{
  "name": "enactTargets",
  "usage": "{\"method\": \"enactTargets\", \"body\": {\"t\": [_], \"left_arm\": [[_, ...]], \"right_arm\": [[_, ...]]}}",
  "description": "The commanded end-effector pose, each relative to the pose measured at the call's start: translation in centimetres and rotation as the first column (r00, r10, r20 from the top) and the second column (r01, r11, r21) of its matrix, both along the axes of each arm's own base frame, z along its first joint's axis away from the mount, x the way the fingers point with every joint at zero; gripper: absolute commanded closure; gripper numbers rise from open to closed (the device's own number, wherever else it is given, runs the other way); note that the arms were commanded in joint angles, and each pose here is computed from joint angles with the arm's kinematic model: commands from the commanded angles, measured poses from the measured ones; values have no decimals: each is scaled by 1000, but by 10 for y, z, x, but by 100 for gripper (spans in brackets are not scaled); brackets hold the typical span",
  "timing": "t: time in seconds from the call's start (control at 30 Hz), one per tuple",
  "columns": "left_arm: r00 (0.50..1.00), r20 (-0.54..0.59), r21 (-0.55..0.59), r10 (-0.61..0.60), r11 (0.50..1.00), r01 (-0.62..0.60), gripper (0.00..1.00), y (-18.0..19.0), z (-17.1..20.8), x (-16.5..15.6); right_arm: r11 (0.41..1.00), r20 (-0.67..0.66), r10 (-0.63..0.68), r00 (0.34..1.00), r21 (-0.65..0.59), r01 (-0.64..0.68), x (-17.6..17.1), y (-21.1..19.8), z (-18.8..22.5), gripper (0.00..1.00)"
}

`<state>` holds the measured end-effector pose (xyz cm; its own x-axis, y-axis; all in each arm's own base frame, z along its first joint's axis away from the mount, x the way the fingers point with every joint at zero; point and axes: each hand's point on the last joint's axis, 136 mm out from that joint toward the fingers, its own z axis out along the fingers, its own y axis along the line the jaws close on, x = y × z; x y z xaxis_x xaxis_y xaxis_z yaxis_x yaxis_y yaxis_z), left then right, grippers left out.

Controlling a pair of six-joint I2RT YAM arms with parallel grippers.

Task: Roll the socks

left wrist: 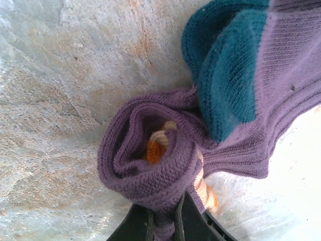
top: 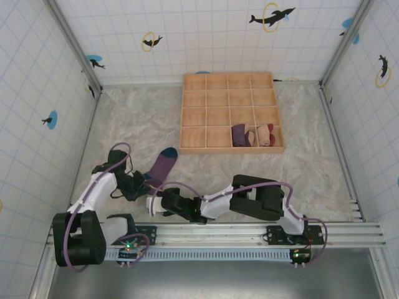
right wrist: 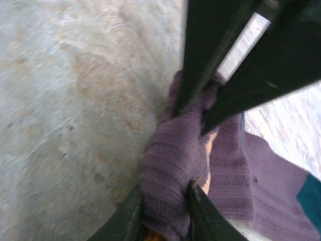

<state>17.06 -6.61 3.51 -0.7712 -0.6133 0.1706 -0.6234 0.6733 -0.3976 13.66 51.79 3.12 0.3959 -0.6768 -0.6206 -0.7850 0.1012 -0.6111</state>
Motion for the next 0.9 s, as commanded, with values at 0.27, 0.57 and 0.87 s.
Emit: {"method": "enactTargets", "body": {"t": [0.27, 0.57, 0.87], "left_arm": [[999, 30, -7, -24, 1000, 25, 56, -2, 15, 4], [992, 124, 79, -23, 997, 13, 49, 12, 37, 37], [990, 138, 161, -5, 987, -18, 55, 27, 39, 39]], "right_arm": [[1000, -283, -24, 959, -1, 25, 16, -3, -17, 100], [997, -539, -67, 840, -73, 33, 20, -17, -38, 100], [993, -830, -116, 545, -115, 36, 31, -14, -42, 100]]}}
